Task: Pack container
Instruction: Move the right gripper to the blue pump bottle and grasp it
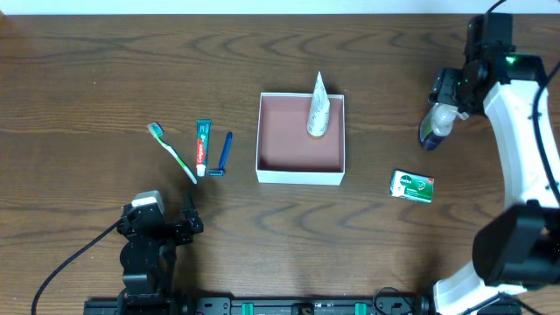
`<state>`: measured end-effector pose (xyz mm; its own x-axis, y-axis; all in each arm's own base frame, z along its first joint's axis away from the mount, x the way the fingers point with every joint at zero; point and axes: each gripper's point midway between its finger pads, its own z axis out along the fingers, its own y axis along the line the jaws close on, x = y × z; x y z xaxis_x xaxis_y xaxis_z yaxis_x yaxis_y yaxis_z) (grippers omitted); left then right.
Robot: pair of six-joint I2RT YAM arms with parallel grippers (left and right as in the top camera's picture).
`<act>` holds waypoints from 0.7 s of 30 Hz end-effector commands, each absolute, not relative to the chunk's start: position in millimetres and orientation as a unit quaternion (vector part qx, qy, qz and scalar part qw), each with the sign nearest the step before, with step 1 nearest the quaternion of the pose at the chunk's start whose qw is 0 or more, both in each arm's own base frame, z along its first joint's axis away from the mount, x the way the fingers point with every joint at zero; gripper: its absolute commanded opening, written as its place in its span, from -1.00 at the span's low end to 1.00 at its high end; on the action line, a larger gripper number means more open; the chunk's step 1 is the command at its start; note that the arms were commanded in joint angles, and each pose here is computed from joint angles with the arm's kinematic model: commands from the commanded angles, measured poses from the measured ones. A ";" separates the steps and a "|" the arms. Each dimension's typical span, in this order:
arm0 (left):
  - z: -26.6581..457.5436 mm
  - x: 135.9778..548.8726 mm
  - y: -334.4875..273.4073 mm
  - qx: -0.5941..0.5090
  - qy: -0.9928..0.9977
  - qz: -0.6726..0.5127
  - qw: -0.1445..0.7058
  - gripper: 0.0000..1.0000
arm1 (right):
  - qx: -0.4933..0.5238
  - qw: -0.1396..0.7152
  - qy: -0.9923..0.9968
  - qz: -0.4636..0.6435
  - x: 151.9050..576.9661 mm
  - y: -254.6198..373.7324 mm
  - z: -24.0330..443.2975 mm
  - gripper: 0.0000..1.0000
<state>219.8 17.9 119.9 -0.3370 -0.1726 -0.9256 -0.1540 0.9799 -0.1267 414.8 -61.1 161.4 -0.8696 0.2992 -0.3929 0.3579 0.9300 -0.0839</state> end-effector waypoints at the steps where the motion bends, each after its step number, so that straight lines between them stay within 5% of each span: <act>1: 111.2 219.0 21.6 -0.101 0.822 0.004 0.560 0.96 | 0.175 0.156 0.969 -0.076 414.9 -63.2 136.1 0.64; 21: 111.2 219.0 21.6 -0.101 0.822 0.004 0.560 0.96 | 0.171 0.118 0.977 -0.047 411.7 -52.1 112.9 0.10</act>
<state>219.8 17.9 119.9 -0.3370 -0.1726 -0.9256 -0.1540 0.9799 -0.1267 412.3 -49.6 111.6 -0.9175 0.3120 -0.2465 0.3358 0.9400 -0.0603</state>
